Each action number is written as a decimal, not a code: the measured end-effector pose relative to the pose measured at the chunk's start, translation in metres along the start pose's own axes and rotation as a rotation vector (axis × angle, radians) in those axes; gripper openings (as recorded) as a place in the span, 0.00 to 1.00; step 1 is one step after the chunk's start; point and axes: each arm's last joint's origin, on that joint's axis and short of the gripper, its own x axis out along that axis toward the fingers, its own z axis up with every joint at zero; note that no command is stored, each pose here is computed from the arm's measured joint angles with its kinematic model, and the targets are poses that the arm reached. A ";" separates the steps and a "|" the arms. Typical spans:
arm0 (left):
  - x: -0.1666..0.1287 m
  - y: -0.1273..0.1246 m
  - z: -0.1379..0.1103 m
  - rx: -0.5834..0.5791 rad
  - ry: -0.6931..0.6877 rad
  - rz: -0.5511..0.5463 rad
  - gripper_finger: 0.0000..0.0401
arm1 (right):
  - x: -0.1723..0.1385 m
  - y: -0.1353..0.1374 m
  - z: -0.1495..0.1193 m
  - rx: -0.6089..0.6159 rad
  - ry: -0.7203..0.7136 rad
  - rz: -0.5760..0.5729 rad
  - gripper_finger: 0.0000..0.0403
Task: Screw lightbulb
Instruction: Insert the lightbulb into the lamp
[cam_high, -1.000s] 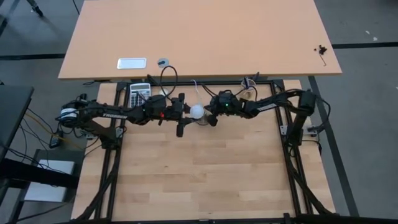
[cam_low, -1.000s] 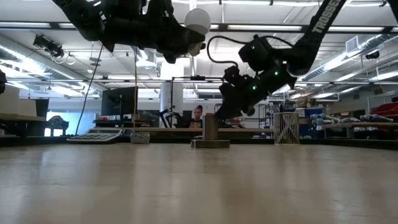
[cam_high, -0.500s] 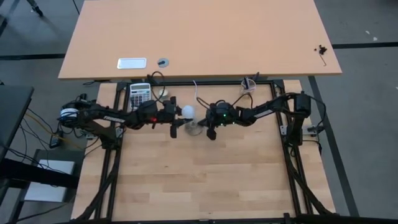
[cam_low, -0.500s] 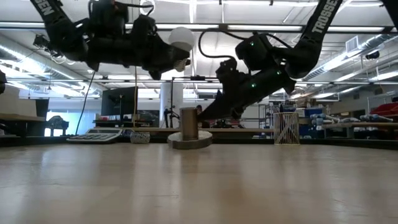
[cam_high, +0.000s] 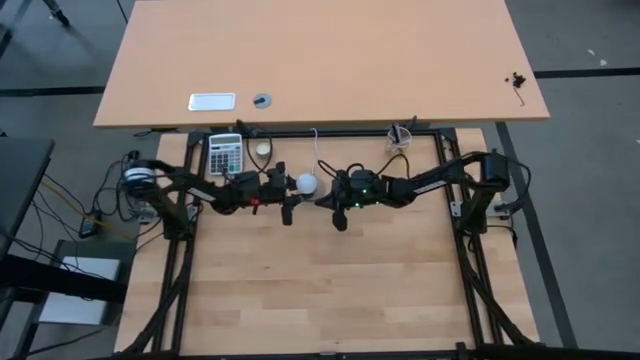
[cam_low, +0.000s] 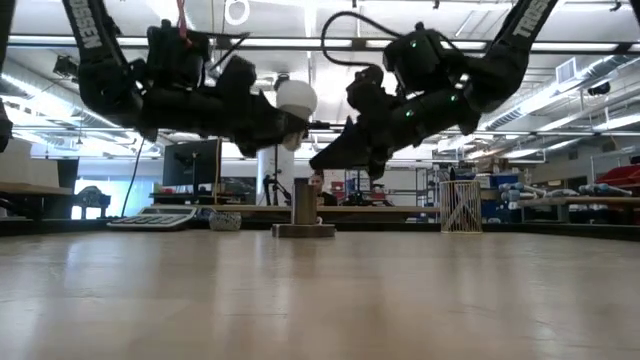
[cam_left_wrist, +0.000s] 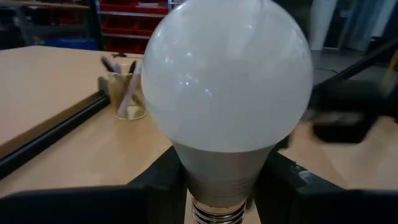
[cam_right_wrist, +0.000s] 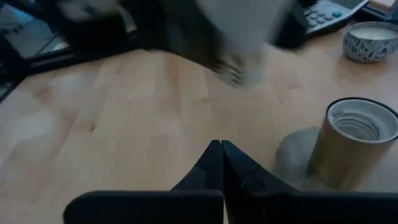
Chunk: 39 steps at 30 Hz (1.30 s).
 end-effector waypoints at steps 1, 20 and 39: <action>0.002 0.002 -0.003 0.000 -0.012 0.015 0.33 | -0.003 0.002 0.003 -0.002 -0.004 0.003 0.01; 0.039 0.034 -0.033 -0.042 -0.034 0.205 0.33 | -0.046 0.027 0.041 -0.104 -0.062 -0.143 0.01; 0.027 0.035 -0.043 -0.008 0.019 0.298 0.33 | -0.046 0.027 0.043 -0.131 -0.081 -0.141 0.01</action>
